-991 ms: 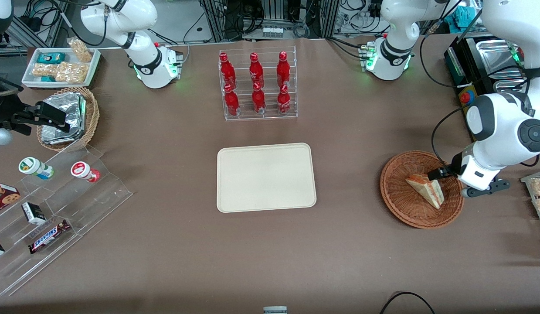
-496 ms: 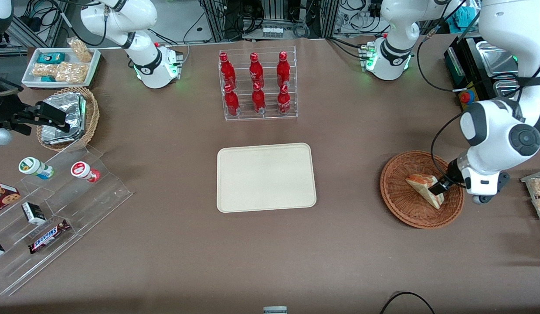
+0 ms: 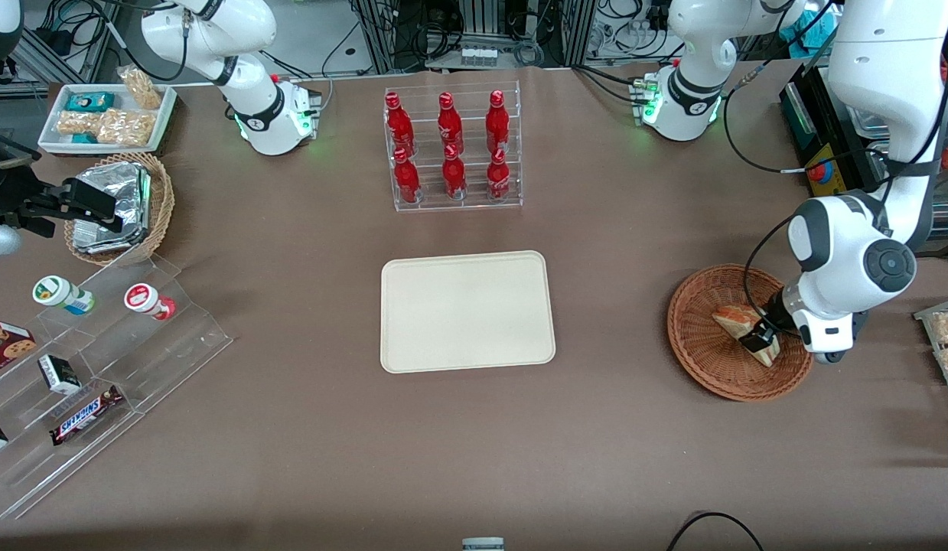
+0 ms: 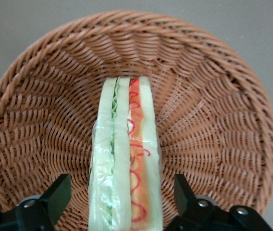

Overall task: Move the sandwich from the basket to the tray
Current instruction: 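Close the left gripper on the wrapped sandwich wedge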

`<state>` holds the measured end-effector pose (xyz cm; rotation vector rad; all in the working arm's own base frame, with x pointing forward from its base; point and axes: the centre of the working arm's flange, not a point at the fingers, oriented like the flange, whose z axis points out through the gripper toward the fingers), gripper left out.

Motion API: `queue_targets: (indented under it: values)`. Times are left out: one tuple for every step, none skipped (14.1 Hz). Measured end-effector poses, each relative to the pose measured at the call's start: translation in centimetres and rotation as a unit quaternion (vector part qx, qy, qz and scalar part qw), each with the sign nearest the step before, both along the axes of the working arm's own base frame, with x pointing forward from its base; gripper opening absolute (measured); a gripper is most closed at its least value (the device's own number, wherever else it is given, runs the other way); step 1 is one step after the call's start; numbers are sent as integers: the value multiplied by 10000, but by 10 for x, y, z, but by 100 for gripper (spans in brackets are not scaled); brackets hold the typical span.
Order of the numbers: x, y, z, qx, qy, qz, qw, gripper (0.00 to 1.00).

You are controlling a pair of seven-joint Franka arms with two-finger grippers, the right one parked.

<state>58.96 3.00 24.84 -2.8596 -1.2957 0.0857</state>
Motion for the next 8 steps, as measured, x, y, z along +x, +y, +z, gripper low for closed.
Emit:
queue_targets:
  values:
    - [0, 0, -2, -2, 24, 0, 10000, 78]
    - [-1, 0, -3, -4, 57, -3, 10000, 65]
    - [-2, -2, -1, -10, 126, -28, 9999, 55]
    - [-1, -6, 4, -17, 214, -71, 9997, 44]
    - [-1, -12, 11, -23, 300, -125, 9995, 37]
    - [1, -18, 23, -26, 370, -214, 9991, 30]
    - [2, -25, 37, -30, 411, -371, 9985, 21]
    - [3, -36, 52, -39, 442, -613, 9971, 19]
